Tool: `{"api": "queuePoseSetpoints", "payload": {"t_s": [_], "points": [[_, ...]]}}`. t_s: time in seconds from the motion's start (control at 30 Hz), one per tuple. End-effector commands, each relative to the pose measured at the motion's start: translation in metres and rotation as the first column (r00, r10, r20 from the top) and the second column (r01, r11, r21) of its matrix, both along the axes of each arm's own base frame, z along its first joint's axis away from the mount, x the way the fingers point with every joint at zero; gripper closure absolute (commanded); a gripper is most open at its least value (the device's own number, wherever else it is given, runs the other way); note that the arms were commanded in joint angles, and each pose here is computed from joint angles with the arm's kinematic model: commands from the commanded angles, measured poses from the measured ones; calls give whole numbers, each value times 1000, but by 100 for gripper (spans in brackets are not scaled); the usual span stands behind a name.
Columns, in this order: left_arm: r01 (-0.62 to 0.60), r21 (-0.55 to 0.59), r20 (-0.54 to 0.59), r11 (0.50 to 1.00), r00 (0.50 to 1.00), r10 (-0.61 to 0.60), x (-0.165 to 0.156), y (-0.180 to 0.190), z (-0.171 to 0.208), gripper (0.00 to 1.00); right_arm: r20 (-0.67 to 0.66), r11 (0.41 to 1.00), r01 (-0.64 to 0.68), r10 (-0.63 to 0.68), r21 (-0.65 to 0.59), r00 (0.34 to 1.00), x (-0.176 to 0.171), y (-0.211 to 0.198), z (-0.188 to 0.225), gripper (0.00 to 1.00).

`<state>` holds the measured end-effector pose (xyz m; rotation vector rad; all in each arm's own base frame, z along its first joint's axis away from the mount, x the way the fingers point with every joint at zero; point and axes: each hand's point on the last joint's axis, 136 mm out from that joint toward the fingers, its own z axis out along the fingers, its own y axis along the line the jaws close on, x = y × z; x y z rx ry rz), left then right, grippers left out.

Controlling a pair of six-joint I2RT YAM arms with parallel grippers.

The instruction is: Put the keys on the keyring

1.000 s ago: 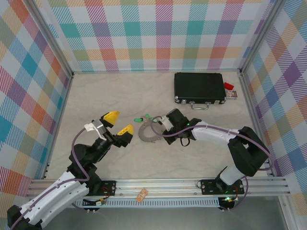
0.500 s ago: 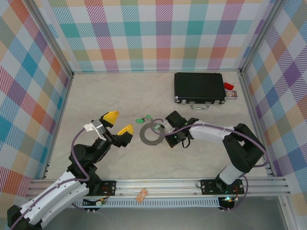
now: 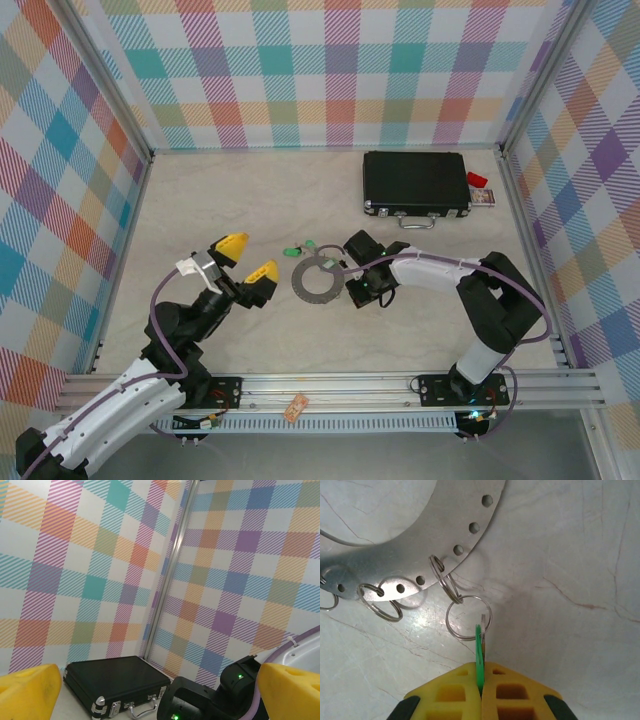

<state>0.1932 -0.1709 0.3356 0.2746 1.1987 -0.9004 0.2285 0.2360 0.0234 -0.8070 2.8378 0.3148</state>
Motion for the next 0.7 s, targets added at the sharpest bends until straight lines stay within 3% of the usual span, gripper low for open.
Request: {"api": "queuePoseSetpoints", "payload": {"t_s": [0.0, 0.37, 0.5, 0.67], "points": [[-23, -24, 26, 999, 999, 23, 0, 7, 3, 0, -35, 998, 55, -56, -29, 998, -4, -9, -4, 96], [-31, -22, 20, 999, 999, 31, 1, 7, 1, 0, -57, 996, 80, -82, -45, 995, -7, -12, -11, 78], [-40, -16, 10, 999, 999, 41, 3, 8, -1, 0, -20, 994, 100, -101, -33, 995, -4, -15, -2, 66], [-71, 12, -43, 997, 997, 71, 15, 6, -11, 0, 49, 991, 133, -133, 14, 990, 1, -20, 21, 58]]}}
